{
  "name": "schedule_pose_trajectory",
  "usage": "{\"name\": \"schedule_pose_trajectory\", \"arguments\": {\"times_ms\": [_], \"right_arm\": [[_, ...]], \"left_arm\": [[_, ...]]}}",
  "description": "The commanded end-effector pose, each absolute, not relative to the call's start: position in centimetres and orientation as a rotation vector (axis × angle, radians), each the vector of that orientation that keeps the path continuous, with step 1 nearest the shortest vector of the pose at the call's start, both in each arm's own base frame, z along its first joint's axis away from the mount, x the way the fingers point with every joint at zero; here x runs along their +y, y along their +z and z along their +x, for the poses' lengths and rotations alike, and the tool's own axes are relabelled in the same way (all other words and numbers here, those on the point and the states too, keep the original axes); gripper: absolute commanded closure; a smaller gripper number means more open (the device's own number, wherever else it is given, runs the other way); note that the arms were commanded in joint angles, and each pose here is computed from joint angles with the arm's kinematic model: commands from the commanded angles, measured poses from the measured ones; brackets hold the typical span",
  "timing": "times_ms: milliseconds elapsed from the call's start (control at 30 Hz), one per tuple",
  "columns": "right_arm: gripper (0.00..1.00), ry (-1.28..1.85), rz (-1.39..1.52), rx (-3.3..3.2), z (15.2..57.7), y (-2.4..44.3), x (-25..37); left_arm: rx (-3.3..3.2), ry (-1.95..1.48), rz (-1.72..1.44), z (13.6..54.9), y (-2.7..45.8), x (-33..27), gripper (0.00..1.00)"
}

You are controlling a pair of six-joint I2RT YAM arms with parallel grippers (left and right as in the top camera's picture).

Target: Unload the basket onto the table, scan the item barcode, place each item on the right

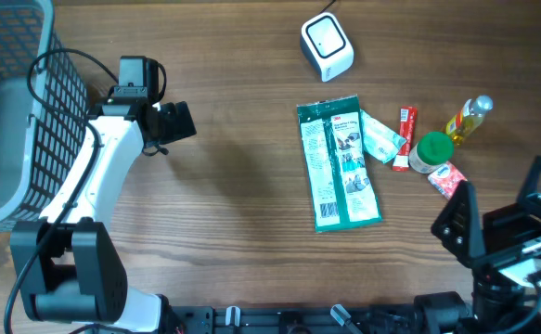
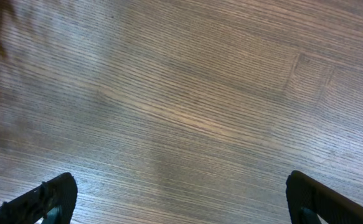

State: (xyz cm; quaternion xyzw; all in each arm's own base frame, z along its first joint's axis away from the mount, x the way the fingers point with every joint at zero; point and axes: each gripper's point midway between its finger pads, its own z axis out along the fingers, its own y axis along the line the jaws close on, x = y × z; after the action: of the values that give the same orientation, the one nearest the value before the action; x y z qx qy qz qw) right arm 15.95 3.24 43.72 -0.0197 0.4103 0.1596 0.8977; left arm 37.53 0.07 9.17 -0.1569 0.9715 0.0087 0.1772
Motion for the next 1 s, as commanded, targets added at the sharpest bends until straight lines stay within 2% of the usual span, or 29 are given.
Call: {"name": "schedule_pose_trajectory", "arguments": {"times_ms": [0, 367, 667, 867, 967], "right_arm": [[0.00, 0.317, -0.073, 0.855, 15.9, 42.0, 3.6], [0.00, 0.315, -0.067, 0.931, 18.4, 35.3, 3.8], [0.00, 0.322, -0.048, 1.175, 22.3, 27.1, 4.2], [0.00, 0.312, -0.015, 1.576, 24.3, 17.6, 4.3], [0.00, 0.267, 0.014, 1.575, 24.4, 17.5, 3.5]], "left_arm": [[2.752, 0.039, -0.457, 37.4, 9.0, 0.3, 0.00], [2.752, 0.039, -0.457, 37.4, 9.0, 0.3, 0.00], [2.752, 0.039, -0.457, 37.4, 9.0, 0.3, 0.00], [2.752, 0.039, -0.457, 37.4, 9.0, 0.3, 0.00], [2.752, 0.039, -0.457, 37.4, 9.0, 0.3, 0.00]]}}
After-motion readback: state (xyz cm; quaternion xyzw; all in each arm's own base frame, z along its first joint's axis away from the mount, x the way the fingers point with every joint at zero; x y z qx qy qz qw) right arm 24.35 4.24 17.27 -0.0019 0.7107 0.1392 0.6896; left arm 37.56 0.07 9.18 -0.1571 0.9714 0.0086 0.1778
